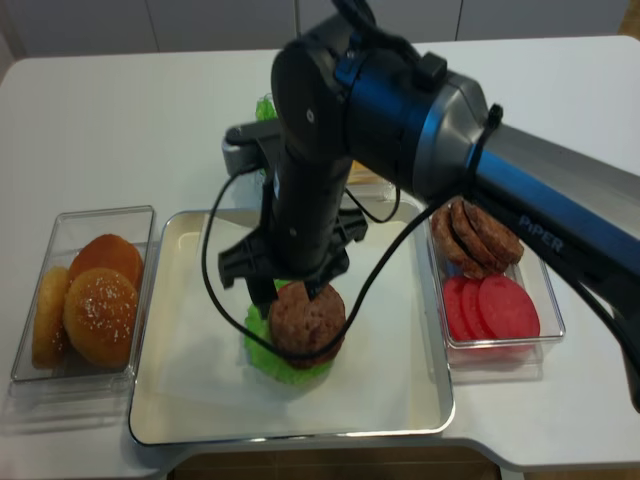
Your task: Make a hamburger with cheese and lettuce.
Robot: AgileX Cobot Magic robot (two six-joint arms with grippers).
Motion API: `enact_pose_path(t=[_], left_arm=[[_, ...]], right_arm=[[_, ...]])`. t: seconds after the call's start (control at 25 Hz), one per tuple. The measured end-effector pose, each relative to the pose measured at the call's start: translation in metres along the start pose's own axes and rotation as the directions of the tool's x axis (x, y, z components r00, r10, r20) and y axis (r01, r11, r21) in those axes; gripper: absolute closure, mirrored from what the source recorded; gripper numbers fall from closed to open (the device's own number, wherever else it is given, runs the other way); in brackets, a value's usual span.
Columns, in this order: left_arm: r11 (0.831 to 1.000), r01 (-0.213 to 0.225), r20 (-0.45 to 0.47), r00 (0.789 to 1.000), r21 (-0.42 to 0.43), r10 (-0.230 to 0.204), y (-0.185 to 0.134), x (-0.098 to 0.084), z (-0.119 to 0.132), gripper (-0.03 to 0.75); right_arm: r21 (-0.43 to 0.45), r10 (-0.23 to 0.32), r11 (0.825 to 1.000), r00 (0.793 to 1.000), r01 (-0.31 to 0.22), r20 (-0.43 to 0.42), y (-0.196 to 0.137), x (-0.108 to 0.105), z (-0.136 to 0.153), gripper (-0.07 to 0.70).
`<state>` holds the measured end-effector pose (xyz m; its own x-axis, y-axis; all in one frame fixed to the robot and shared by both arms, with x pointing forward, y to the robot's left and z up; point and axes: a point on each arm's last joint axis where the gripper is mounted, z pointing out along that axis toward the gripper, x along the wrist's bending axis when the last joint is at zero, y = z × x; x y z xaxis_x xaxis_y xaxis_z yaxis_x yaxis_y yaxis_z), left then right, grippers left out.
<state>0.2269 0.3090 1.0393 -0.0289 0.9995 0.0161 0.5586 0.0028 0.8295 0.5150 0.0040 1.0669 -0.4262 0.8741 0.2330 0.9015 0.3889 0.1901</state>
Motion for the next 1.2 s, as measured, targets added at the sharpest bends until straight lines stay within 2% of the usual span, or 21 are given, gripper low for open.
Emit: enact_pose_path(t=[0.16,0.32,0.56,0.68,0.88,1.2], left_arm=[[1.0,0.0,0.0,1.0,0.0,0.0,0.0,0.0,0.0,0.363],[1.0,0.0,0.0,1.0,0.0,0.0,0.0,0.0,0.0,0.363],[1.0,0.0,0.0,1.0,0.0,0.0,0.0,0.0,0.0,0.363],[1.0,0.0,0.0,1.0,0.0,0.0,0.0,0.0,0.0,0.363],[1.0,0.001,0.002,1.0,0.0,-0.001,0.0,0.0,0.0,0.363],[1.0,-0.001,0.002,1.0,0.0,0.001,0.0,0.0,0.0,0.363]], right_arm=[[-0.045,-0.013,0.999,1.0,0.013,0.005,0.004,0.001,-0.012,0.139],[-0.078,-0.048,0.996,0.998,0.051,0.035,0.003,-0.001,-0.023,0.139],[-0.159,-0.087,0.982,0.992,0.101,0.09,-0.004,-0.007,-0.055,0.139],[-0.174,-0.059,0.982,0.993,0.075,0.098,-0.01,-0.021,-0.067,0.139],[-0.215,0.028,0.977,0.992,-0.001,0.122,-0.023,-0.063,-0.094,0.139],[-0.288,0.131,0.955,0.97,-0.068,0.204,-0.074,-0.118,-0.138,0.139]])
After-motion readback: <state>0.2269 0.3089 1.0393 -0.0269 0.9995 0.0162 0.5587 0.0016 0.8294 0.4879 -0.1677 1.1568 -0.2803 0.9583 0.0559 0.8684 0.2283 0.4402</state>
